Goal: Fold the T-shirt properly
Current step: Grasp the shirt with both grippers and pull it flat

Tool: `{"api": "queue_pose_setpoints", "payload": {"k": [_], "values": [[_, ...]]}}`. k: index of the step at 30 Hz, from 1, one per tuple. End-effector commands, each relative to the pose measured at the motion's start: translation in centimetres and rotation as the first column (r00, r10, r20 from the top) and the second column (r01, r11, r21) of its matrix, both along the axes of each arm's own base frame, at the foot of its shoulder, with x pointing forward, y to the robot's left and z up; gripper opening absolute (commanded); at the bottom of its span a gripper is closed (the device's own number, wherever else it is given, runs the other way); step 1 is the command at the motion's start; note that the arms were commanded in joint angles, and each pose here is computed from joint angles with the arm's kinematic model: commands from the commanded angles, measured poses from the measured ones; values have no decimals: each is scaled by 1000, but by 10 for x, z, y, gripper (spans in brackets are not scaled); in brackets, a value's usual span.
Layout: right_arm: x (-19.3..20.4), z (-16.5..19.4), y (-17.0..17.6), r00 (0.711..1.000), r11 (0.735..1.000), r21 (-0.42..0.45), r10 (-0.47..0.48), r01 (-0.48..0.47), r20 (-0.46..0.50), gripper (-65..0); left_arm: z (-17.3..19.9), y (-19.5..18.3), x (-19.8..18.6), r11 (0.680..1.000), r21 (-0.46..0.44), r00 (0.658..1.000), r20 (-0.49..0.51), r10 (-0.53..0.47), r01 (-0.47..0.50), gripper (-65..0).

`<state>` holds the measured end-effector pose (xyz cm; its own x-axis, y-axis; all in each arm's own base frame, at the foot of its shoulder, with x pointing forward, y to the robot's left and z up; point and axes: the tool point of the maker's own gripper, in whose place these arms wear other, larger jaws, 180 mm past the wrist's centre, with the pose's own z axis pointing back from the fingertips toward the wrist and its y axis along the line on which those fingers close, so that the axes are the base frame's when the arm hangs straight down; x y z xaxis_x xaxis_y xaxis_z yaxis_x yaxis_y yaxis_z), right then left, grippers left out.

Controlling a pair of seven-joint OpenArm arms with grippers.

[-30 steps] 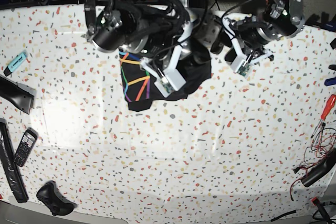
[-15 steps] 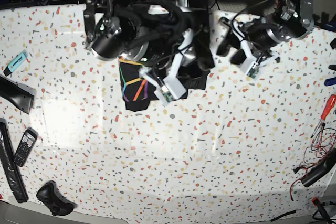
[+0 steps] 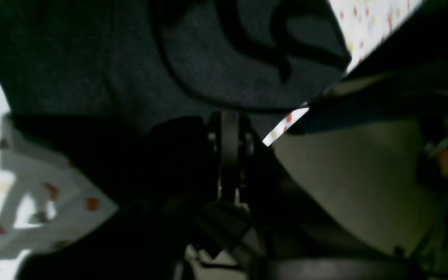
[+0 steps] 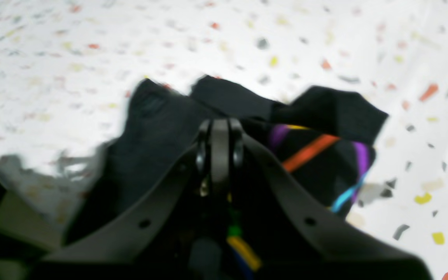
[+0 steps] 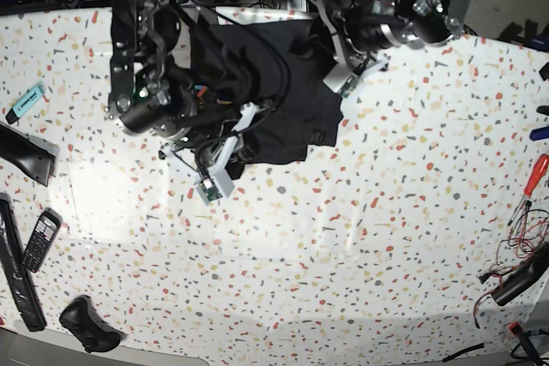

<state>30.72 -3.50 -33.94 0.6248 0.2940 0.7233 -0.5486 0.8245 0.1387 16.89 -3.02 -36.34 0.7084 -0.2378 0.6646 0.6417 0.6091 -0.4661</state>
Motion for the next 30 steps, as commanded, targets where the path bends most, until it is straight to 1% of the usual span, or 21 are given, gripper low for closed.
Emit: {"api": "queue_pose_setpoints", "payload": {"k": [1, 4, 8, 10, 12, 15, 17, 20, 25, 27, 30], "values": [[8, 6, 1, 1000, 1000, 19, 1, -1, 18, -650, 9, -6, 3, 999, -44, 1000, 17, 25, -25, -650], [9, -5, -3, 1000, 1000, 14, -9, 9, -18, -650, 0, -5, 3, 997, -40, 998, -5, 65, -65, -650], [5, -9, -4, 999, 1000, 2, -7, 7, -38, -650, -23, -2, -2, 997, -24, 994, -76, 76, -78, -650], [5, -13, -8, 999, 999, -30, -15, 14, -40, -650, -34, -2, -2, 995, -36, 989, -123, 83, -88, -650], [3, -16, -11, 999, 999, -49, -19, 17, -45, -650, -47, 1, 1, 995, -20, 984, -152, 89, -93, -650], [-2, -20, -12, 998, 998, -54, -19, 16, -60, -650, -67, 9, 13, 995, 19, 978, -181, 102, -100, -650], [-5, -24, -15, 998, 997, -71, -25, 21, -60, -650, -81, 20, 28, 991, 65, 976, -176, 129, -119, -650], [-8, -31, -24, 998, 993, -113, -40, 34, -49, -650, -91, 41, 59, 978, 87, 966, -164, 200, -188, -650], [-19, -39, -24, 996, 993, -114, -39, 30, -75, -650, -85, 62, 104, 976, 68, 971, -108, 211, -205, -650], [-23, -41, -21, 996, 994, -102, -34, 25, -85, -650, -81, 69, 123, 972, 69, 970, -85, 230, -224, -650], [-26, -42, -16, 996, 995, -97, -21, 13, -92, -650, -75, 79, 147, 968, 87, 971, -22, 237, -234, -650]]}}
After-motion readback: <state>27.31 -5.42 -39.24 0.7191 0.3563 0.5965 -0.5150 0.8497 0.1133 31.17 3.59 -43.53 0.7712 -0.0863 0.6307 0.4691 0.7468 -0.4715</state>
